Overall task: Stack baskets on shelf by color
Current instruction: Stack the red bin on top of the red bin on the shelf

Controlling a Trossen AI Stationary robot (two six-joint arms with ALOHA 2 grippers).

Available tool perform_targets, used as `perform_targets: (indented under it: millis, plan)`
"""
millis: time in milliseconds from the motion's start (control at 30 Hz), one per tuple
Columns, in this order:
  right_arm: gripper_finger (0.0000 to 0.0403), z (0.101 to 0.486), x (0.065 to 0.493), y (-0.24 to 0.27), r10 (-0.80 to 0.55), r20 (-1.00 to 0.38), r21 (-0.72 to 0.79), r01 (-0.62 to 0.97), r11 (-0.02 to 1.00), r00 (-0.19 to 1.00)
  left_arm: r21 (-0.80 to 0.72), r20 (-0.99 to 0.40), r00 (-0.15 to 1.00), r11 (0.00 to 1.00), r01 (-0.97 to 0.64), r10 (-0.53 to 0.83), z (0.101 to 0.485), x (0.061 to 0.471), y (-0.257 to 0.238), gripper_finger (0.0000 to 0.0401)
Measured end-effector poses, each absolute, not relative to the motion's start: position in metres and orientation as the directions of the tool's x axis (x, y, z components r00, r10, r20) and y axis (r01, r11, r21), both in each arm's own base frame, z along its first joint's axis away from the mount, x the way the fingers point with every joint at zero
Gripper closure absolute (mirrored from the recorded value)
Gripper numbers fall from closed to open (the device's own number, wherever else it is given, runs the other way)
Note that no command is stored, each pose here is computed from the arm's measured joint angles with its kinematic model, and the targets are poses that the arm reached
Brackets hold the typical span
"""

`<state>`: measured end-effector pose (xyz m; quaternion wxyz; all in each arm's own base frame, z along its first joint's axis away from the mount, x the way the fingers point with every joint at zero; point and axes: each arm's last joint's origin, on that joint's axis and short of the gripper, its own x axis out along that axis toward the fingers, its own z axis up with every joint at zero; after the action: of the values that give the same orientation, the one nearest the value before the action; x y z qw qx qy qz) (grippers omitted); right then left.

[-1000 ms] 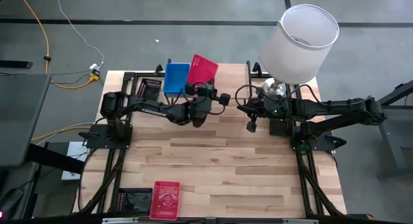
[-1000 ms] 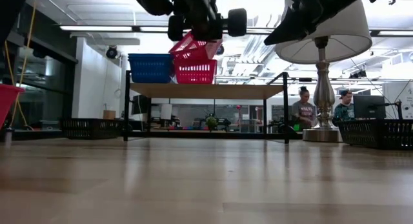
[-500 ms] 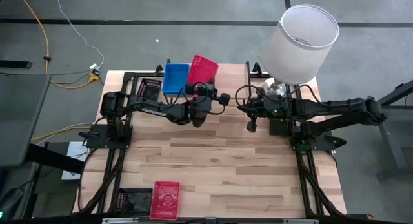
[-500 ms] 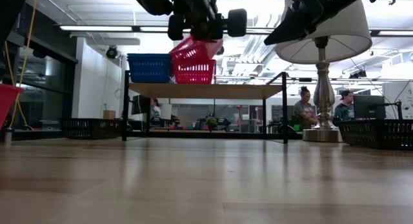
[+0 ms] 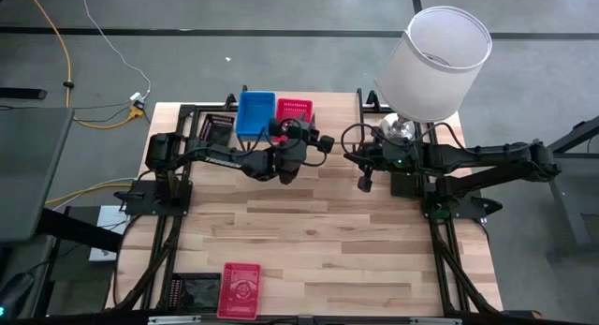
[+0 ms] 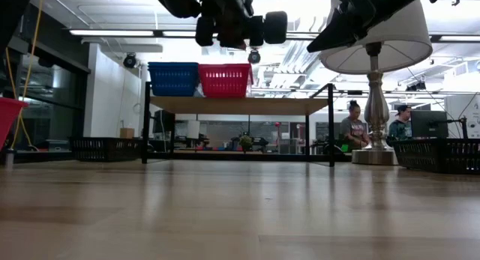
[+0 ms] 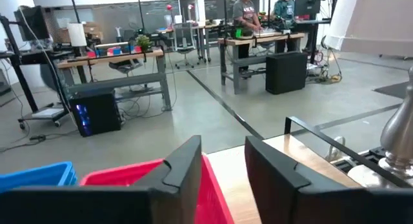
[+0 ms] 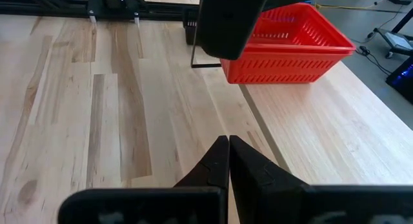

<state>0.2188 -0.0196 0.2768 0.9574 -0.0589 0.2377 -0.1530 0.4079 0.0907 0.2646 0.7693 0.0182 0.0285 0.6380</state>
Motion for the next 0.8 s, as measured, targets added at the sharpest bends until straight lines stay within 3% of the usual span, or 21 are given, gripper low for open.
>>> perform_targets:
  millis: [133,300,367,433,533,600,800]
  plan:
    - [0.0403,0.277,0.219,-0.020,-0.322,-0.437,-0.186,0.266,0.946,0.840,0.114,-0.013,0.178,0.179,-0.977,0.984,0.271,0.405,0.092,0.0258]
    - [0.0403,0.276,0.218,-0.020,-0.321,-0.445,-0.218,0.246,0.944,0.836,0.310,0.006,0.208,0.196,-0.930,0.978,0.310,0.386,0.081,0.0234]
    - [0.0403,0.275,0.218,-0.019,-0.303,-0.454,-0.218,0.225,0.950,0.838,0.416,-0.023,0.310,0.291,-0.861,0.950,0.327,0.374,0.067,0.0232]
    - [0.0403,0.274,0.217,-0.018,-0.266,-0.468,-0.203,0.190,0.961,0.843,0.467,-0.114,0.463,0.459,-0.756,0.879,0.340,0.354,0.052,0.0232]
    - [0.0403,0.273,0.217,-0.016,-0.188,-0.483,-0.166,0.121,0.979,0.855,0.362,-0.335,0.677,0.753,-0.550,0.656,0.356,0.313,0.036,0.0237]
    - [0.0403,0.273,0.217,-0.015,-0.153,-0.491,-0.147,0.091,0.985,0.857,0.231,-0.453,0.749,0.875,-0.425,0.483,0.362,0.284,0.029,0.0241]
    - [0.0403,0.273,0.217,-0.014,-0.137,-0.490,-0.122,0.088,0.989,0.861,0.039,-0.513,0.839,0.981,-0.190,0.183,0.346,0.221,-0.010,0.0244]
